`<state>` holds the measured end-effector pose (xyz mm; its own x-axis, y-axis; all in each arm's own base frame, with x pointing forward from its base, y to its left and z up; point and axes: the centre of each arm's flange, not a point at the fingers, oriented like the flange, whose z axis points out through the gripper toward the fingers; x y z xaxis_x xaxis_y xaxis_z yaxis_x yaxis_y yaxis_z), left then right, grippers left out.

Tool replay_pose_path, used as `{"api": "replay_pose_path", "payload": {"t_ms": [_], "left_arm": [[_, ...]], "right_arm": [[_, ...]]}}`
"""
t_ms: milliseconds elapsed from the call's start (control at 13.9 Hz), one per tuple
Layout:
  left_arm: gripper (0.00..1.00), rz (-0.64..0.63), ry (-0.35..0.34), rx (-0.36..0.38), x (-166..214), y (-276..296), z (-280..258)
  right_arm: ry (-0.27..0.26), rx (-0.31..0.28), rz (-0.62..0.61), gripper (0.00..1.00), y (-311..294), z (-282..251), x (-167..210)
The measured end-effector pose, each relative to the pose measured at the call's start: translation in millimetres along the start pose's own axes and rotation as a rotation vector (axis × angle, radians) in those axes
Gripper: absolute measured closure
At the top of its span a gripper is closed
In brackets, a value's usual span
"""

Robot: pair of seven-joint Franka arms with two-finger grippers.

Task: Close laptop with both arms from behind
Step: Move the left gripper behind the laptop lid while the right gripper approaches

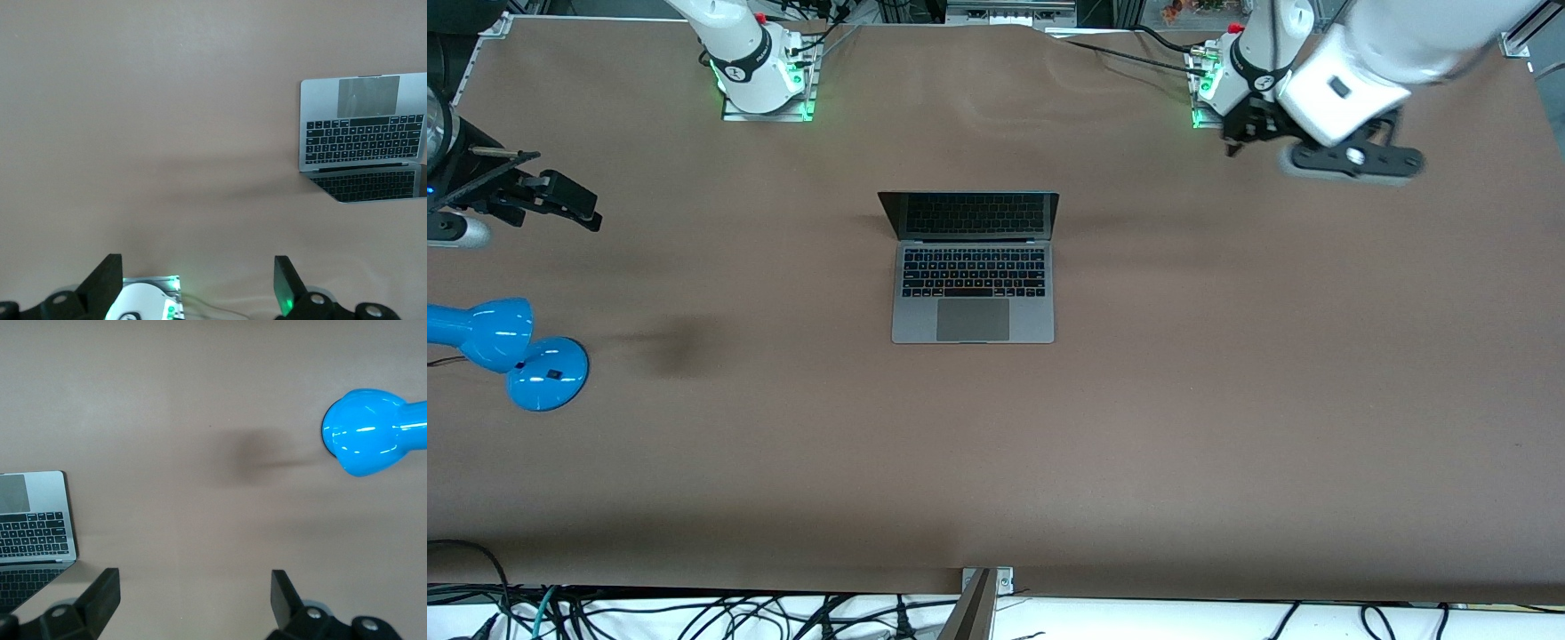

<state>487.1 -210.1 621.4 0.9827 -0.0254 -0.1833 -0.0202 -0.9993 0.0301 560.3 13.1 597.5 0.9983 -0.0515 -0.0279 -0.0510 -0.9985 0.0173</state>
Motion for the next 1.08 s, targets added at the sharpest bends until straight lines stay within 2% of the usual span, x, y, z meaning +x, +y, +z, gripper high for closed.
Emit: {"api": "replay_pose_path", "payload": {"t_ms": [289,722,866,1082], "left_arm": [[0.00,-0.044,0.013,0.024,-27,71,26],[0.00,-0.039,0.009,0.074,-85,172,103],[0.00,-0.029,-0.040,0.075,-103,193,130],[0.00,-0.042,-0.153,0.037,-101,204,159]], "right_arm": [[0.000,0.000,0.000,0.00,0,0,0],[-0.001,0.000,0.000,0.00,0,0,0],[-0.007,-0.001,0.000,0.00,0,1,-1],[-0.035,-0.003,-0.008,0.00,-4,4,-4]]}}
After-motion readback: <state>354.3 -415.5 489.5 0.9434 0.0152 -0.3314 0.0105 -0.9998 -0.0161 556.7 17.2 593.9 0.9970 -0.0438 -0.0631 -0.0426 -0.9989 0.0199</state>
